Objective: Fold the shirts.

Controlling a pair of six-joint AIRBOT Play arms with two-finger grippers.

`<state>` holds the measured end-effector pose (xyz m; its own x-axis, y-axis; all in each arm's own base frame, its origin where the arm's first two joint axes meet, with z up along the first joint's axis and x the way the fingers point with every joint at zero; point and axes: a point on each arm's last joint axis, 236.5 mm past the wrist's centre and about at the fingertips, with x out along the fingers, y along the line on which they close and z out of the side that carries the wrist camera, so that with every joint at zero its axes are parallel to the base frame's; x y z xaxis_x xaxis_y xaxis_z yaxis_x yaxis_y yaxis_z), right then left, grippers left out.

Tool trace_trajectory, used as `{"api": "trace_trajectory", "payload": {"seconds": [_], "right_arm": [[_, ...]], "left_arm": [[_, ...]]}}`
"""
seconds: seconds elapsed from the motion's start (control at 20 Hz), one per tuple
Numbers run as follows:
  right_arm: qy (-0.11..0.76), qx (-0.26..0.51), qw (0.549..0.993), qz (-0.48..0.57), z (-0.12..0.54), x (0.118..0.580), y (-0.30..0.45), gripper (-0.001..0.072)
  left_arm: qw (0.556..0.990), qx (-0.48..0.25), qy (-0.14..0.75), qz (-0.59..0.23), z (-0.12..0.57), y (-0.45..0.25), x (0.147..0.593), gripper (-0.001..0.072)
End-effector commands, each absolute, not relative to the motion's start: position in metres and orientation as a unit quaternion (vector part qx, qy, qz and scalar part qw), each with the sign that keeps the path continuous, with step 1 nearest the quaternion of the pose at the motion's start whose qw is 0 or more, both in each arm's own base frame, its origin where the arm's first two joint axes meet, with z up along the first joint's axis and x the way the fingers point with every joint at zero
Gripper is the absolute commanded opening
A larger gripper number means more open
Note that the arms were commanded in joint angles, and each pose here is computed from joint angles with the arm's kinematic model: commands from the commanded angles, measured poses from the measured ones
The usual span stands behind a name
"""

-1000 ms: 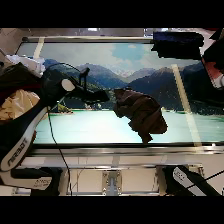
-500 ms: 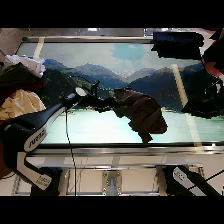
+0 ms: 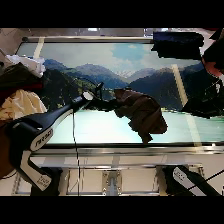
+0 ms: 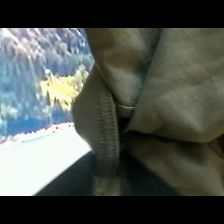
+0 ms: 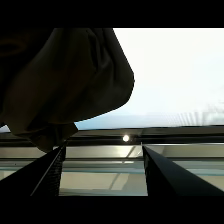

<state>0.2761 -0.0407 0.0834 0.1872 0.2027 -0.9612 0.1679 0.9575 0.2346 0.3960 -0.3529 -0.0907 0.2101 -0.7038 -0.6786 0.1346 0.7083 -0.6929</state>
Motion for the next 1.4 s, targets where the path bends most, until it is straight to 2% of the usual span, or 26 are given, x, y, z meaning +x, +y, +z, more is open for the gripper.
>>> {"api": "trace_trajectory", "payload": {"seconds": [0.0,0.2,0.45,0.6,0.9,1.2,1.25,1.3,1.35], "right_arm": [[0.636,0.145,0.758,0.011,0.083,0.277,-0.041,0.0549],[0.638,0.128,0.759,0.016,0.073,0.277,-0.045,0.0549],[0.685,0.173,0.707,0.030,-0.029,0.242,-0.021,0.0549],[0.671,0.214,0.709,0.022,-0.074,0.235,-0.005,0.0548],[0.629,0.262,0.731,0.016,-0.088,0.260,0.003,0.0548],[0.632,0.305,0.712,0.007,-0.109,0.270,0.009,0.0547],[0.629,0.312,0.712,0.010,-0.110,0.273,0.011,0.0517],[0.626,0.313,0.714,0.018,-0.110,0.275,0.014,0.0306],[0.623,0.310,0.718,0.019,-0.110,0.278,0.016,0.0053]], "left_arm": [[0.741,-0.255,0.555,-0.279,-0.093,-0.351,0.401,0.0009],[0.737,-0.263,0.554,-0.286,-0.078,-0.342,0.404,0.0009],[0.728,-0.269,0.556,-0.299,-0.054,-0.323,0.405,0.0009],[0.713,-0.256,0.575,-0.311,-0.057,-0.322,0.393,0.0009],[0.708,-0.244,0.583,-0.316,-0.059,-0.321,0.386,0.0009],[0.709,-0.239,0.581,-0.320,-0.059,-0.320,0.387,0.0009],[0.711,-0.235,0.579,-0.323,-0.059,-0.321,0.387,0.0009],[0.711,-0.235,0.579,-0.323,-0.059,-0.320,0.387,0.0009],[0.711,-0.236,0.579,-0.322,-0.059,-0.320,0.387,0.0009]]}}
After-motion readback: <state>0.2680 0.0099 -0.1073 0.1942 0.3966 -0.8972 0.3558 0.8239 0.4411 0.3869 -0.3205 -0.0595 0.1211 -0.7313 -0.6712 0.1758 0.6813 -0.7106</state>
